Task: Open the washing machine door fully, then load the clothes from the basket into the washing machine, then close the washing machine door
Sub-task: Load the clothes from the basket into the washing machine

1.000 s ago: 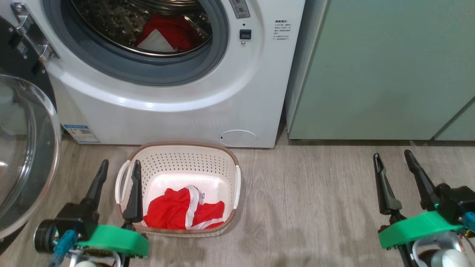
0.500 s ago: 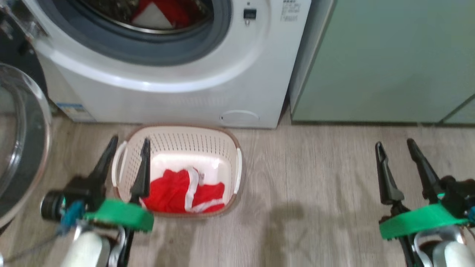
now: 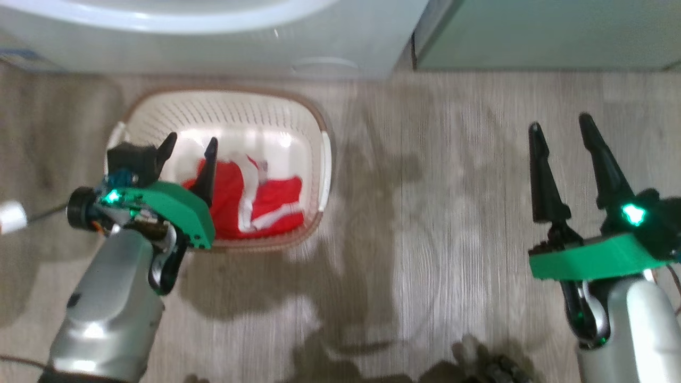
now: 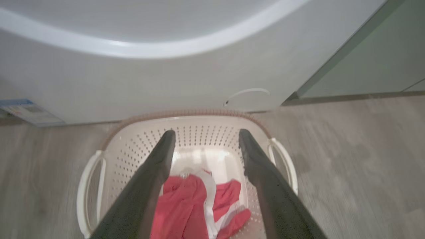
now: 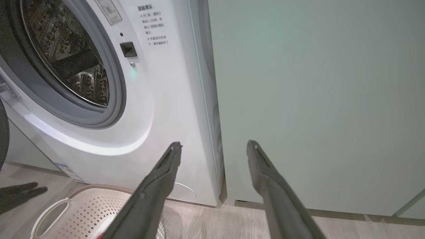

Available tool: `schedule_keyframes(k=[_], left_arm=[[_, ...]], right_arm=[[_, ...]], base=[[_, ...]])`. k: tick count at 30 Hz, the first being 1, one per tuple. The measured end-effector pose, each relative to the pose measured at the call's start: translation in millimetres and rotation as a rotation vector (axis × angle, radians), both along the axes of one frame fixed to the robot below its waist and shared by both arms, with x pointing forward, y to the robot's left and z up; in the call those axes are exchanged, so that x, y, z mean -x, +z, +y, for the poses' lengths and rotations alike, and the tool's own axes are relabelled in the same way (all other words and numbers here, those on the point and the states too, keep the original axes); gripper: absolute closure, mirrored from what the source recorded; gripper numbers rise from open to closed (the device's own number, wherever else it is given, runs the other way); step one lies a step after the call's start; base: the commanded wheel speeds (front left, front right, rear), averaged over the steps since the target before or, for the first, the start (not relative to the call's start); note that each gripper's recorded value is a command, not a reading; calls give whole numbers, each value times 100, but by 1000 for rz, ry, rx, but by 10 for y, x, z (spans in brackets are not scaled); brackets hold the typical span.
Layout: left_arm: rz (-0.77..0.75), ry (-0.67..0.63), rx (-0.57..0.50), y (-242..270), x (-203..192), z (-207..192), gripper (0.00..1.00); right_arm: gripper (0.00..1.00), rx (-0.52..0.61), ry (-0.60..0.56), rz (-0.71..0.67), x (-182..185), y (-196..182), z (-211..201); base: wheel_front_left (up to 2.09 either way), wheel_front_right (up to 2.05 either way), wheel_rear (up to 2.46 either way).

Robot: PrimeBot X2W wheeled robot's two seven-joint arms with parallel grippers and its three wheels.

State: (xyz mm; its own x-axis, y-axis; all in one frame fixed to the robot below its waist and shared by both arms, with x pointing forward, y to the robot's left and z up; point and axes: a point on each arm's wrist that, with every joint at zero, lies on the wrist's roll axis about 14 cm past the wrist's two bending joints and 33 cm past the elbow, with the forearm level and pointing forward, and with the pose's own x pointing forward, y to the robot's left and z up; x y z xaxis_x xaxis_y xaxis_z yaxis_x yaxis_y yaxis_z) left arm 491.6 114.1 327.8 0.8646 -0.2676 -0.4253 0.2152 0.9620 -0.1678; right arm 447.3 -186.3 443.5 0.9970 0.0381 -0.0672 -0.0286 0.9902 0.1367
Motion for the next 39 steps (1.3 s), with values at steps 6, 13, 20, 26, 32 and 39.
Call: schedule_keyframes(k=[6,13,20,26,32,39], left_arm=[[249,-54,-13,-811,55,-77,0],[485,-86,-35,-1681,185,-101,0],[627,-90,-82,-2362,296,55,0],[714,-117,-106,-2796,394,60,0],[769,-144,-126,-3084,458,32,0],[776,-151,-149,-3145,393,85,100]], right_arm=[[0,-12,13,38,-185,-312,43],[0,-28,14,119,-303,-820,42],[0,-44,-5,217,-270,-1287,-29],[0,-44,-25,272,-223,-1514,-115],[0,-39,-36,318,-144,-1668,-166],[0,-39,-35,312,-179,-1670,-174]], base=[[0,0,0],[0,0,0],[0,0,0],[0,0,0],[0,0,0],[0,0,0]])
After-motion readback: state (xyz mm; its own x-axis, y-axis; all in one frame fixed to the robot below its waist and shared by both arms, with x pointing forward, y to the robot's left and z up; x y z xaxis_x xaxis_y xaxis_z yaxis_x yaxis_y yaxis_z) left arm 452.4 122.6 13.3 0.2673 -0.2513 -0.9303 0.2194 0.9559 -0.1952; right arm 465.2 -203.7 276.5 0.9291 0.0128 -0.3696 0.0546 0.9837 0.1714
